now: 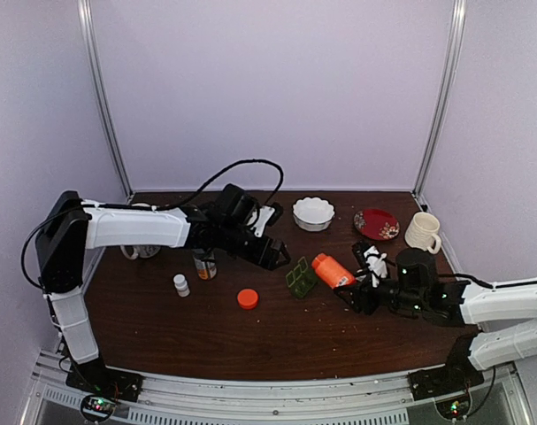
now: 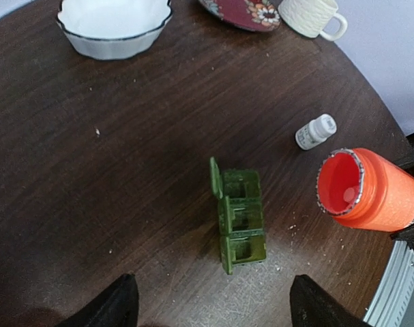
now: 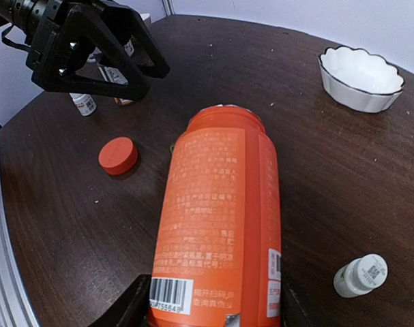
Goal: Sort the pills into containers
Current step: Hold the pill container at the center of the board.
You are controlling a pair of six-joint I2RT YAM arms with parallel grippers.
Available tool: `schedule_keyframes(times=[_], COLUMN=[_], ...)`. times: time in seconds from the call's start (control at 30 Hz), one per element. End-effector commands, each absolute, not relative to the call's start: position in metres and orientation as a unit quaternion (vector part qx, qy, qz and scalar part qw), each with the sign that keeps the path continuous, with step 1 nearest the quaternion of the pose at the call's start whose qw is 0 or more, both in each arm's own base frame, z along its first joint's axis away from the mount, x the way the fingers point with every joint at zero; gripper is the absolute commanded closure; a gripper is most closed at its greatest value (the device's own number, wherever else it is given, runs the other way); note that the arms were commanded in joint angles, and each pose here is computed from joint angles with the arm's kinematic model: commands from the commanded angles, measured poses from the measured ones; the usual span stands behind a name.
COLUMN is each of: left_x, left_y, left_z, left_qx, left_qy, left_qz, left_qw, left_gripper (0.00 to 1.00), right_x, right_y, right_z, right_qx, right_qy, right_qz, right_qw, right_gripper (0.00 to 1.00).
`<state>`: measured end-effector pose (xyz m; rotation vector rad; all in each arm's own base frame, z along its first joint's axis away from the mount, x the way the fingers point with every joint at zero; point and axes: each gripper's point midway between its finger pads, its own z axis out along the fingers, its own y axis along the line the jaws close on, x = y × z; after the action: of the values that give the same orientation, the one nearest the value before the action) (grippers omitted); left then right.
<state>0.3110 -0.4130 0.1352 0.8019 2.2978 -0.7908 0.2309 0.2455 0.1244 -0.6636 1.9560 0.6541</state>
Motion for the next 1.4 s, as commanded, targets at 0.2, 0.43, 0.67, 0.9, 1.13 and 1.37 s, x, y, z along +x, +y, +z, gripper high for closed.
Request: schedule_keyframes(times=[0.2, 0.43, 0.67, 0.9, 1.13, 1.37], left_x=[0.323, 0.328, 0.332, 0.333, 0.332, 0.332], left_y=[-0.445, -0.459, -0.464, -0.466, -0.467, -0.466], left_z=[0.124, 0.106, 0.092, 0.082, 0.077, 0.071], left_qx=[0.330, 0.332, 0.326, 0.324, 0.325, 0.324], left_qy=[0.832, 0.835, 0.842, 0.846, 0.848, 0.852], left_qz=[-0.336, -0.344, -0.343, -0.342, -0.341, -0.336], left_qw=[0.293, 0.272, 0.260, 0.250, 0.243, 0.238], left_gripper=[0.26, 0.34, 0.42, 0.56, 0.63, 0.63], right_x=[0.232, 0.240, 0.240, 0.242, 0.247, 0.256], right_y=[0.253, 0.248, 0.246, 0.249, 0.254, 0.257], right_z=[0.115, 0.108, 0.102, 0.097, 0.100, 0.096], right_qx=[-0.264, -0.251, -0.249, -0.248, -0.250, -0.245], right_qy=[0.801, 0.814, 0.822, 0.830, 0.831, 0.841], right_qz=[0.307, 0.295, 0.294, 0.294, 0.295, 0.289], right_qw=[0.442, 0.434, 0.420, 0.405, 0.400, 0.386], right_gripper=[0.77, 0.77, 0.77, 0.77, 0.77, 0.78])
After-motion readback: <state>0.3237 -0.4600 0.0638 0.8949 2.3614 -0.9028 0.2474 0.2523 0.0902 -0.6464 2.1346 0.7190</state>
